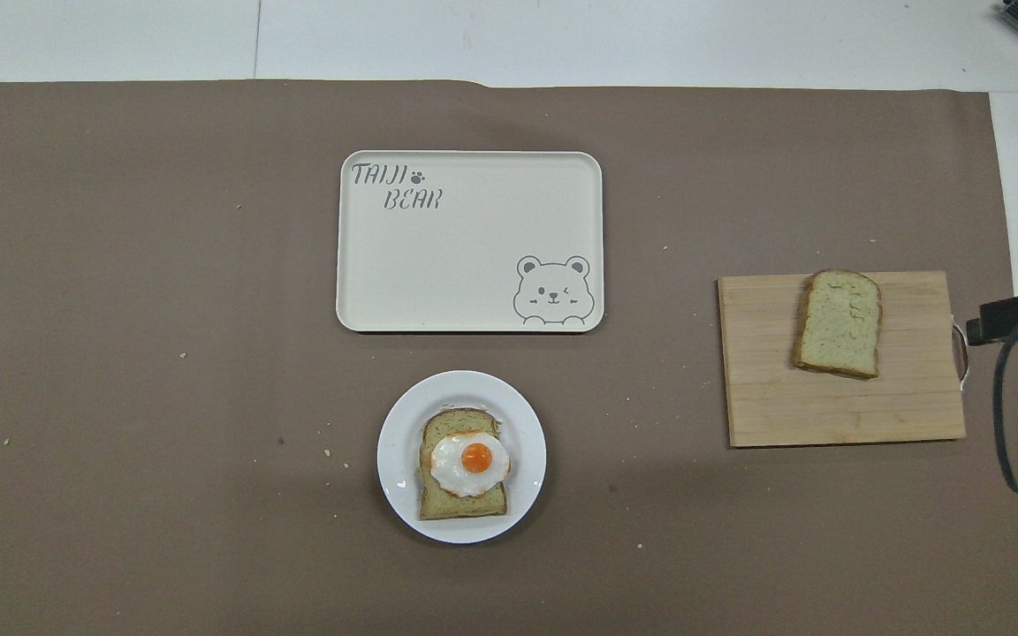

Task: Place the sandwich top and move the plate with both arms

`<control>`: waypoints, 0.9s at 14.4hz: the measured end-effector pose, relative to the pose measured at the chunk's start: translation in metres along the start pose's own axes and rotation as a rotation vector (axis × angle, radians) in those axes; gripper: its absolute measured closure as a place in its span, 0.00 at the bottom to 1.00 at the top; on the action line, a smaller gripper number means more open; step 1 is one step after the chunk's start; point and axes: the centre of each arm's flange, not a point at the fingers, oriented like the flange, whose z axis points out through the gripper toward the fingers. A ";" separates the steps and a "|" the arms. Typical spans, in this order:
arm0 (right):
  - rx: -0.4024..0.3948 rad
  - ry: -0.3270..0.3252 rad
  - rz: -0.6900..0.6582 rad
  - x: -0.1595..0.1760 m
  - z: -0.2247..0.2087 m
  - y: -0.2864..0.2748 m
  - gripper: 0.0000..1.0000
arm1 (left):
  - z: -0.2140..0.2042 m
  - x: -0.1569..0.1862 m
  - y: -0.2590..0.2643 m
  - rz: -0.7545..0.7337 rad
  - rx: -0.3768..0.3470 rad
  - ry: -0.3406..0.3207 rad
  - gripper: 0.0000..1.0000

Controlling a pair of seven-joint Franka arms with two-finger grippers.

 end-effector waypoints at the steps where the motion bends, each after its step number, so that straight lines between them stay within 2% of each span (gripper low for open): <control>1: 0.000 0.000 0.000 0.000 0.000 0.000 0.00 | 0.000 0.000 0.000 0.000 0.000 0.000 0.00; 13: 0.000 0.001 0.000 0.000 -0.001 0.000 0.00 | 0.000 0.004 0.016 0.037 -0.003 0.002 0.00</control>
